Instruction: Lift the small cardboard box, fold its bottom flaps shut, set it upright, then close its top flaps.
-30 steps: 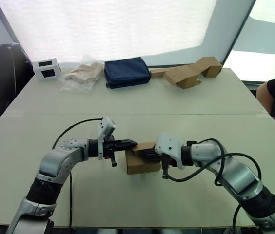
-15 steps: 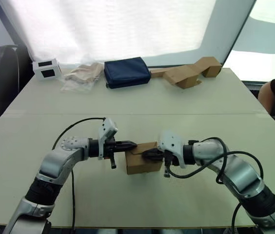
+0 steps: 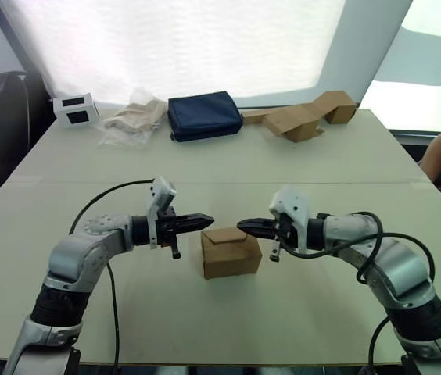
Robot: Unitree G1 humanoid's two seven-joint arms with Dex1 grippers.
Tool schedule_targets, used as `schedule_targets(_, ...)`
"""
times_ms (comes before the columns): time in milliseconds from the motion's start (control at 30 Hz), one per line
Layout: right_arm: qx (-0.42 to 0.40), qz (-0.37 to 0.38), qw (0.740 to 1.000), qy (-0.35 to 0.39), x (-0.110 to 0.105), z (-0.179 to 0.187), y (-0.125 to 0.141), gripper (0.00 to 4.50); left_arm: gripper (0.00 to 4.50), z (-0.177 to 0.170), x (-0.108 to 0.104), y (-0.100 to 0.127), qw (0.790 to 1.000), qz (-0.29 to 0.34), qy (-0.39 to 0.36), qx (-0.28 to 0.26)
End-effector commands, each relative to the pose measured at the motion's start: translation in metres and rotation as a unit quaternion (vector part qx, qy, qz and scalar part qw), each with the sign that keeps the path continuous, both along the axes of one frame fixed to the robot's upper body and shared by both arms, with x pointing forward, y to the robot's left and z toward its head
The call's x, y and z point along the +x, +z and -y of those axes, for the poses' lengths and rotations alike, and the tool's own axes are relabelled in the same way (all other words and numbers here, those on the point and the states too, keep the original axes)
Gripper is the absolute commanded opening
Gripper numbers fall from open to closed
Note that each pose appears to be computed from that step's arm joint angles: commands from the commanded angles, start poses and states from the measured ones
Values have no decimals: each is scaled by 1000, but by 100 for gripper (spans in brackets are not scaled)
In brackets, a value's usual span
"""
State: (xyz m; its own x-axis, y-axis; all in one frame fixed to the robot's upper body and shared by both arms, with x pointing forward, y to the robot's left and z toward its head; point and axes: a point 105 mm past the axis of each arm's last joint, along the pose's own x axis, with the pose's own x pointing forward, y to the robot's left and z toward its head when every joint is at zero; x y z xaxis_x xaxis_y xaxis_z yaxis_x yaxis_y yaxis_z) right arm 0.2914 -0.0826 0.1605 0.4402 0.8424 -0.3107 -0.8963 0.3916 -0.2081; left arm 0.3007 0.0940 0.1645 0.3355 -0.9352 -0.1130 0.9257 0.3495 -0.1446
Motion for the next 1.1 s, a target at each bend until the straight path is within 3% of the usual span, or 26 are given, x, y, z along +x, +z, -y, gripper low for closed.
schedule_targets(33,-4,24,1000,14,-1,-7,4,0,1,8,-7,0,1000,17,-14,11)
schedule_targets(333,-43,25,998,27,-3,-10,-13,0,1,18,-13,-33,995,24,-32,88)
schedule_targets(633,-50,26,998,23,-2,-10,-18,0,1,18,-14,-41,997,10,-27,78)
schedule_targets(867,-37,24,999,8,2,-6,-15,0,1,10,-7,-29,999,8,4,40)
schedule_targets(1033,80,16,996,-28,9,-5,18,0,1,-3,7,-6,994,60,95,18)
schedule_targets(1100,184,27,979,-80,17,14,52,0,1,-20,4,6,993,46,107,12)
